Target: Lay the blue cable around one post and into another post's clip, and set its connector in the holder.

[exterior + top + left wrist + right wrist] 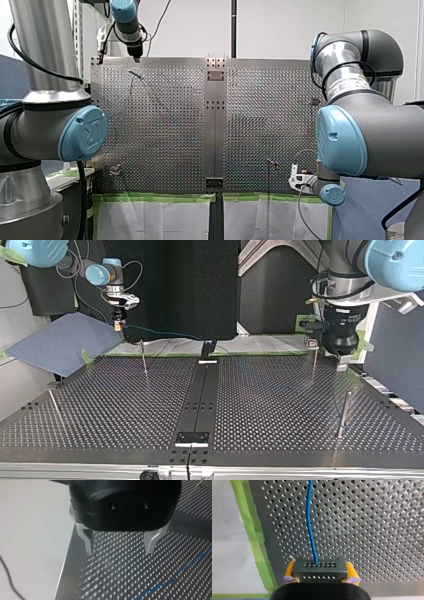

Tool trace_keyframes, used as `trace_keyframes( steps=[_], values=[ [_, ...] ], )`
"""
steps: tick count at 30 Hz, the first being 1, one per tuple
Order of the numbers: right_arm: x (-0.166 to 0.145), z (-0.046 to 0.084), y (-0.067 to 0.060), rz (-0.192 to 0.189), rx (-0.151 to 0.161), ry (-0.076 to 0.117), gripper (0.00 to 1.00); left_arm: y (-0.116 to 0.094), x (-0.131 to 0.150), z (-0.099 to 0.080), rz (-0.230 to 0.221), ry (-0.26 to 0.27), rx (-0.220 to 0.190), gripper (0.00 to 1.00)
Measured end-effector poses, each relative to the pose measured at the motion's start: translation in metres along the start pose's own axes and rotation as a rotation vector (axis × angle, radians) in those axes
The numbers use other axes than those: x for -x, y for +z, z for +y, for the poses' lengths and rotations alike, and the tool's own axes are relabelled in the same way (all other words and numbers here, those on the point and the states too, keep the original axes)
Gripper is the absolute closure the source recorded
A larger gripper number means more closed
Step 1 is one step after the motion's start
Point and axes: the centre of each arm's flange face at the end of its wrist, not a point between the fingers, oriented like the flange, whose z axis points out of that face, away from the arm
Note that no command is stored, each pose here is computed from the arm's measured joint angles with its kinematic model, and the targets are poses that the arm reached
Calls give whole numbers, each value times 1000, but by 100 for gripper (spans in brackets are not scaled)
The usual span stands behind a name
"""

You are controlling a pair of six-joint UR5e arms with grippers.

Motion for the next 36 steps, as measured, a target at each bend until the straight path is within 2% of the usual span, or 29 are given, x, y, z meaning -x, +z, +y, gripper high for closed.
trace_keyframes(
  steps=[5,11,15,20,25,31,36],
  values=[
    [1,-5,0,-8,-37,1,100,9,-21,-13,24,-23,-59,0],
    [0,-10,1,-1,-82,-3,100,17,-56,-36,70,-49,-156,0],
    [-2,-10,3,5,-89,-4,100,23,-83,-52,113,-68,-208,0],
    [-2,-8,5,6,-91,-9,100,28,-116,-65,155,-75,-214,0],
    [-3,-9,6,11,-101,-16,100,32,-150,-77,189,-31,-208,0],
    [-5,-13,10,12,-154,-22,100,31,-196,-90,234,25,-206,0],
    [-7,-16,15,3,-199,-33,100,26,-231,-103,277,47,-250,0]
  ],
)
